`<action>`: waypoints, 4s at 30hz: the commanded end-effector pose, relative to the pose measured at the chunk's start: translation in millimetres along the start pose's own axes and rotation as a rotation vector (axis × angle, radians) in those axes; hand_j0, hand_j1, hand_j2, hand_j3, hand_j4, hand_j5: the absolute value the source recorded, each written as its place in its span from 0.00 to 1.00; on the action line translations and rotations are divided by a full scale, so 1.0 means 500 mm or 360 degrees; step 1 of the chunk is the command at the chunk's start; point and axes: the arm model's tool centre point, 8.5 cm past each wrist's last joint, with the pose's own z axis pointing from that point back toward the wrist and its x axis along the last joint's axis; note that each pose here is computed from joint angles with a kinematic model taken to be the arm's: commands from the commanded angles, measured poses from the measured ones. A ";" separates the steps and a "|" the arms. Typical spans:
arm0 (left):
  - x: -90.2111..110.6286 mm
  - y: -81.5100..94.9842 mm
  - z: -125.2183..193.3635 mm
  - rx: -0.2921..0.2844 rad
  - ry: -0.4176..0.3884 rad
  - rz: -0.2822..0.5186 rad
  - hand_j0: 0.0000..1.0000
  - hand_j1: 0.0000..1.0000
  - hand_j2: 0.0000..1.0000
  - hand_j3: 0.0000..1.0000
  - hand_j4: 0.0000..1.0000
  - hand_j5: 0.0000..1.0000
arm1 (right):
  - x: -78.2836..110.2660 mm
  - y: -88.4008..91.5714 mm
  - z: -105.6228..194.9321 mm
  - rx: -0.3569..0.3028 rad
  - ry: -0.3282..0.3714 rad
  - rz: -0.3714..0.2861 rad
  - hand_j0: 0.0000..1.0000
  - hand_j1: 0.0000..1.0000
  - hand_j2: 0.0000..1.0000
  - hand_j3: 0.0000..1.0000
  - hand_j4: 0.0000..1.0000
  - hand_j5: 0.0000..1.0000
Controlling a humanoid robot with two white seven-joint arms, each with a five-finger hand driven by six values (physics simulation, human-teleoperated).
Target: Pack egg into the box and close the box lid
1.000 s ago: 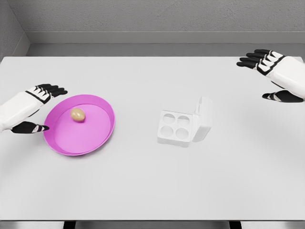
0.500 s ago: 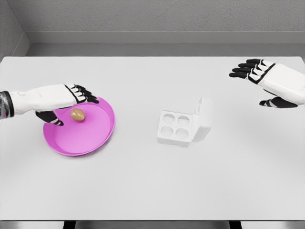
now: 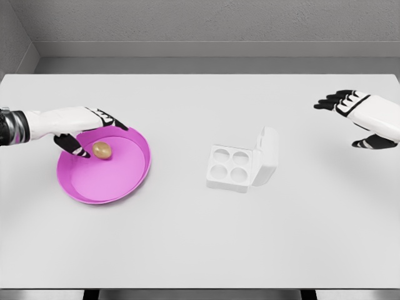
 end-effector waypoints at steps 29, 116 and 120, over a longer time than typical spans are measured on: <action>-0.033 -0.051 -0.012 -0.0109 0.0066 0.0081 0.76 0.76 0.76 0.76 0.76 0.76 | -0.003 0.072 -0.013 0.0275 0.0000 -0.0096 1.00 1.00 1.00 1.00 1.00 1.00; 0.142 0.071 -0.115 0.0208 -0.0343 -0.0078 0.15 0.15 0.15 0.15 0.15 0.15 | 0.020 0.072 -0.016 0.0304 -0.0056 -0.0065 1.00 1.00 1.00 1.00 1.00 1.00; 0.162 0.079 -0.128 0.0230 -0.0390 -0.0081 0.15 0.15 0.15 0.15 0.15 0.15 | 0.020 0.074 -0.016 0.0305 -0.0056 -0.0066 1.00 1.00 1.00 1.00 1.00 1.00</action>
